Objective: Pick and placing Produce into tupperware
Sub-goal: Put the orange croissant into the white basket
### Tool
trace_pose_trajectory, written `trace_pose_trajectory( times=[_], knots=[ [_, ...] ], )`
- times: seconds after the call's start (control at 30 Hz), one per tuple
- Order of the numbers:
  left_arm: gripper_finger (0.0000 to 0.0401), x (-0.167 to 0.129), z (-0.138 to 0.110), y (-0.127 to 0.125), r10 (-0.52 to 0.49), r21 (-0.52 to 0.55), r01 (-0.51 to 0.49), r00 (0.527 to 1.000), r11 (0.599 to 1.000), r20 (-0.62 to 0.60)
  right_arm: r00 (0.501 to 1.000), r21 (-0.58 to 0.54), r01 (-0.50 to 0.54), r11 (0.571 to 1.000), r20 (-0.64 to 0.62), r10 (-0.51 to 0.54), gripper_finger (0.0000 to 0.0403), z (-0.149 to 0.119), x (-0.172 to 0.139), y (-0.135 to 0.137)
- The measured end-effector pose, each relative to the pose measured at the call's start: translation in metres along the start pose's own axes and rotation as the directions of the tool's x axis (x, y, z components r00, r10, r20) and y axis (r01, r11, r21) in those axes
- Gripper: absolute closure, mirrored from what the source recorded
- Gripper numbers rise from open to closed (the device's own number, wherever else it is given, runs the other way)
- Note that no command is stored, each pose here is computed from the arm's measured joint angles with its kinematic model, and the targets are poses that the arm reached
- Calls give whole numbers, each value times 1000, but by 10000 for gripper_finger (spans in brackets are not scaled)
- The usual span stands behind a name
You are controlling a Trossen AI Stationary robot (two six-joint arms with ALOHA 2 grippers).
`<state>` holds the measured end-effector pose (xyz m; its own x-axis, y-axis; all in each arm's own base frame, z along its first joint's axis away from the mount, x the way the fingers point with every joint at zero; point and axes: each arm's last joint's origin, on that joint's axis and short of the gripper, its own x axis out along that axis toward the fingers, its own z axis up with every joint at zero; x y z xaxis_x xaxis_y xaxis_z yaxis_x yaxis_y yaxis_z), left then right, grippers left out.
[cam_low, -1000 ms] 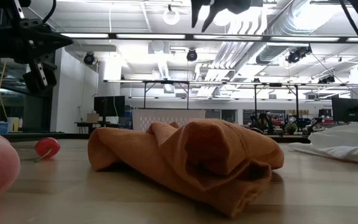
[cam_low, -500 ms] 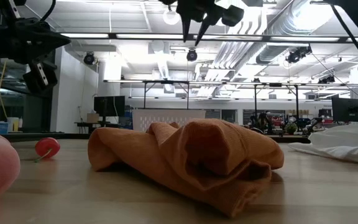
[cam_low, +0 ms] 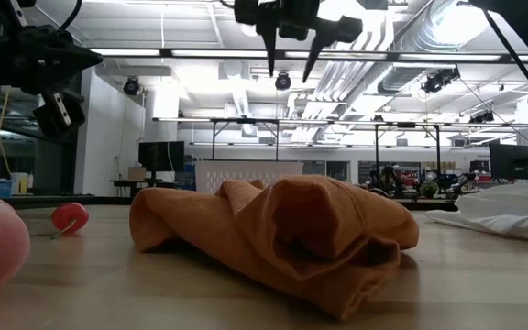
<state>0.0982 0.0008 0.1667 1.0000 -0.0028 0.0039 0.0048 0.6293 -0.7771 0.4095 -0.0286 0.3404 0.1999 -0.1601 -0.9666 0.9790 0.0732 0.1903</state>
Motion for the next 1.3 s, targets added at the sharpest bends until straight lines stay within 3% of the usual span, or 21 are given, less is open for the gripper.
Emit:
trace_pose_trajectory(
  times=[0.33, 0.5, 0.63, 0.73, 1.3],
  knots=[
    [400, 0, 0, 0, -9, 0, 9, 1000, 1000, -9, 983, -25, 135, 990, -123, -138, 178, -11, 49, -1],
    [400, 0, 0, 0, -11, 0, 11, 1000, 1000, -12, 980, -43, 111, 993, -160, -116, 178, -16, 78, 2],
    [400, 0, 0, 0, -13, -1, 13, 1000, 1000, -13, 984, -48, 85, 995, -156, -92, 178, -19, 98, 2],
    [400, 0, 0, -1, -15, -1, 15, 1000, 1000, -14, 980, -51, 128, 990, -146, -134, 178, -19, 109, -3],
    [400, 0, -1, -1, -36, 3, 36, 999, 999, -32, 989, -17, 139, 990, -38, -140, 178, -7, 146, -13]
  ],
)
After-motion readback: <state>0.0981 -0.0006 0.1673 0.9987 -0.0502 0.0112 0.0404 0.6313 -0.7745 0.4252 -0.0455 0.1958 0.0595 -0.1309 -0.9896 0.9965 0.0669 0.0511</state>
